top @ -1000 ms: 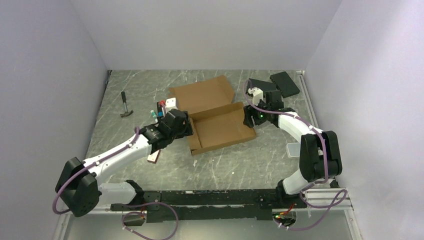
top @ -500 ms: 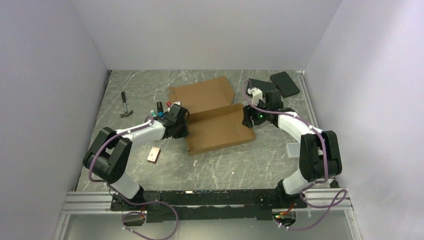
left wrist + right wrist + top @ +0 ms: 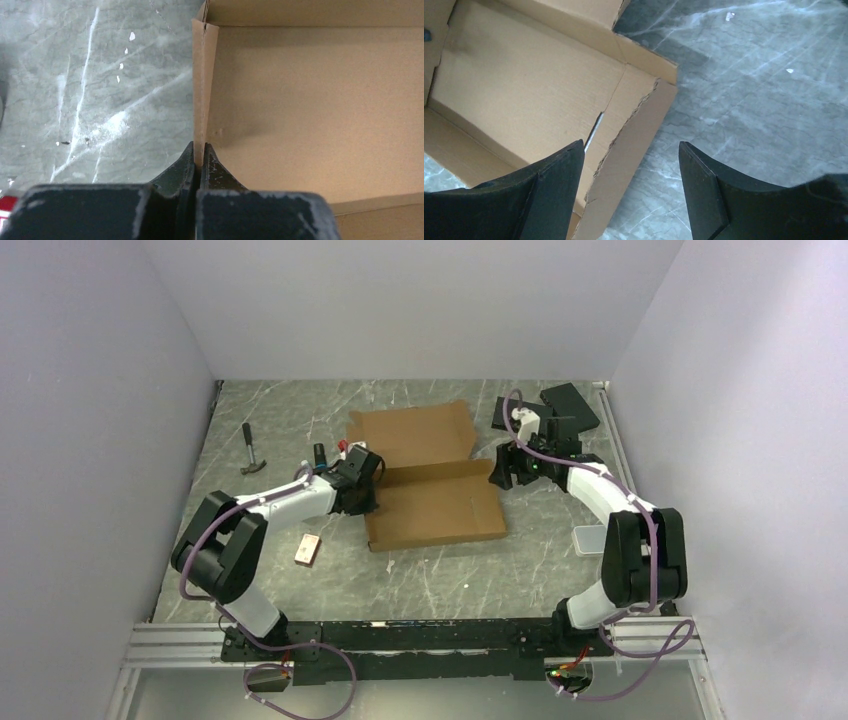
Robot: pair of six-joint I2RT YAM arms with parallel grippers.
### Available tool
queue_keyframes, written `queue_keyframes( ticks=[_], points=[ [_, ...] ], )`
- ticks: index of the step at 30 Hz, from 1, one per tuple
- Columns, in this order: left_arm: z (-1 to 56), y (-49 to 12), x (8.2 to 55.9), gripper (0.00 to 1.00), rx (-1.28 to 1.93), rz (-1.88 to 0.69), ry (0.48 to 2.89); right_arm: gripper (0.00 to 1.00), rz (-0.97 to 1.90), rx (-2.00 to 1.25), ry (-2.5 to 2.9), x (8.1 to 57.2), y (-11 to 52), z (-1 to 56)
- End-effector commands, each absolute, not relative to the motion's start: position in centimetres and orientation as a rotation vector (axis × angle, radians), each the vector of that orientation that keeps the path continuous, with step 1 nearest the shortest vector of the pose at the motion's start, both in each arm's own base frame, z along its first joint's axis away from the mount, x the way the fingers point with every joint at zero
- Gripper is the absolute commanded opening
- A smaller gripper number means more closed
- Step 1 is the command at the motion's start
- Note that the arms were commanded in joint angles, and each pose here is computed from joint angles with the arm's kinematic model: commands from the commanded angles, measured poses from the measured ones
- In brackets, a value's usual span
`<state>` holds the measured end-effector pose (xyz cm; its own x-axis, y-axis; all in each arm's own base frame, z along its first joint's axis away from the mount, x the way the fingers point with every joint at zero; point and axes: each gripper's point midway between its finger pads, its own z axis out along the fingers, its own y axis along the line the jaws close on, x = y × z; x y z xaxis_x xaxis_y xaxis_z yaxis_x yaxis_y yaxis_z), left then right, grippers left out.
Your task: Fold the paper box
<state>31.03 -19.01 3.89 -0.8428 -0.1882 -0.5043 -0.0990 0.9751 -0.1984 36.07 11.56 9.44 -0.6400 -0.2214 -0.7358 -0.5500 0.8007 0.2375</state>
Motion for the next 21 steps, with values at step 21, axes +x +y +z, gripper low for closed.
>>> queue_keyframes(
  ticks=[21],
  points=[
    [6.4, -19.1, 29.8, 0.00, -0.309, -0.145, 2.486, 0.36, 0.380, -0.530, 2.350, 38.6, 10.5, 7.6]
  ],
)
